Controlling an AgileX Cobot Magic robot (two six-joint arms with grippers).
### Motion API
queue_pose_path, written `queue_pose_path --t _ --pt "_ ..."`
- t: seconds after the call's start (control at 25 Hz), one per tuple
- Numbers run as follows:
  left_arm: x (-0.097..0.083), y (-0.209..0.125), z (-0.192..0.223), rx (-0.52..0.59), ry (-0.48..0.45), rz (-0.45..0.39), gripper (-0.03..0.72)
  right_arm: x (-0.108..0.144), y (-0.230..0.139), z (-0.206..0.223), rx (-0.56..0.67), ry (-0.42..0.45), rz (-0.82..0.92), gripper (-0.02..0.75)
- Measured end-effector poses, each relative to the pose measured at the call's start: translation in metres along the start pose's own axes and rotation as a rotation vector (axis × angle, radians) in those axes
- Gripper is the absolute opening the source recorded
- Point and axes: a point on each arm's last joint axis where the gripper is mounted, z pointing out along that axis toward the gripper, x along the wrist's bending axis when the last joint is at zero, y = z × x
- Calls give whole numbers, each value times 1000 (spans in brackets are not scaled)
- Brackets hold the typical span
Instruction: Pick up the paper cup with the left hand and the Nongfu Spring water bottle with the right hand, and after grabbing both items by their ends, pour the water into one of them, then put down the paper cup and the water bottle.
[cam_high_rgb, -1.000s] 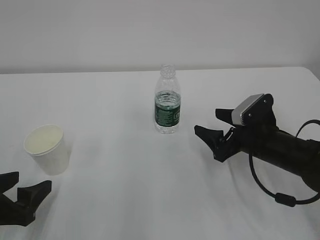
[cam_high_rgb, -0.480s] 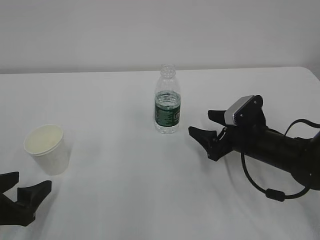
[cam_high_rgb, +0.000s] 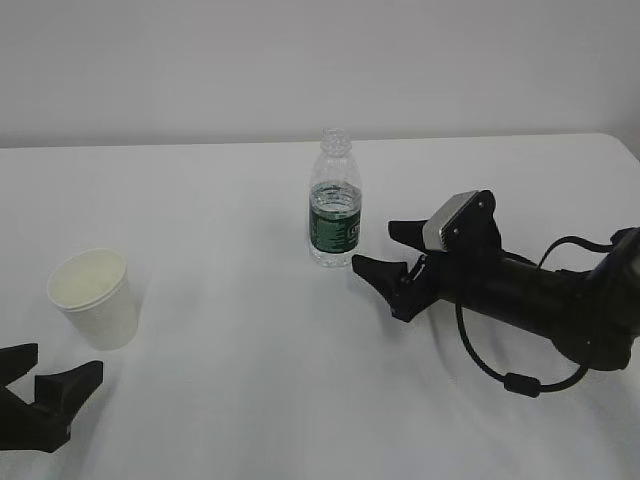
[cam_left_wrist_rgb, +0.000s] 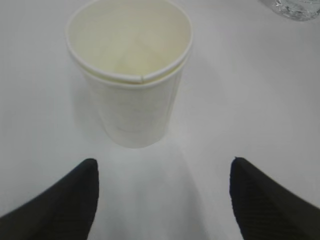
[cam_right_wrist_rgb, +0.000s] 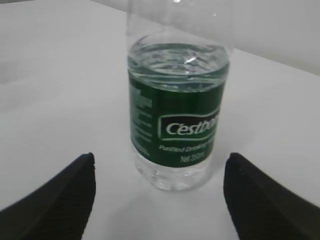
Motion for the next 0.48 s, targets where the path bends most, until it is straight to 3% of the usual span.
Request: queue_pose_path --t 0.16,0.48 --pt "0 0 0 0 0 0 587 7 2 11 -15 26 -12 608" --pt "0 0 0 0 0 0 587 3 4 14 -27 -15 6 607"
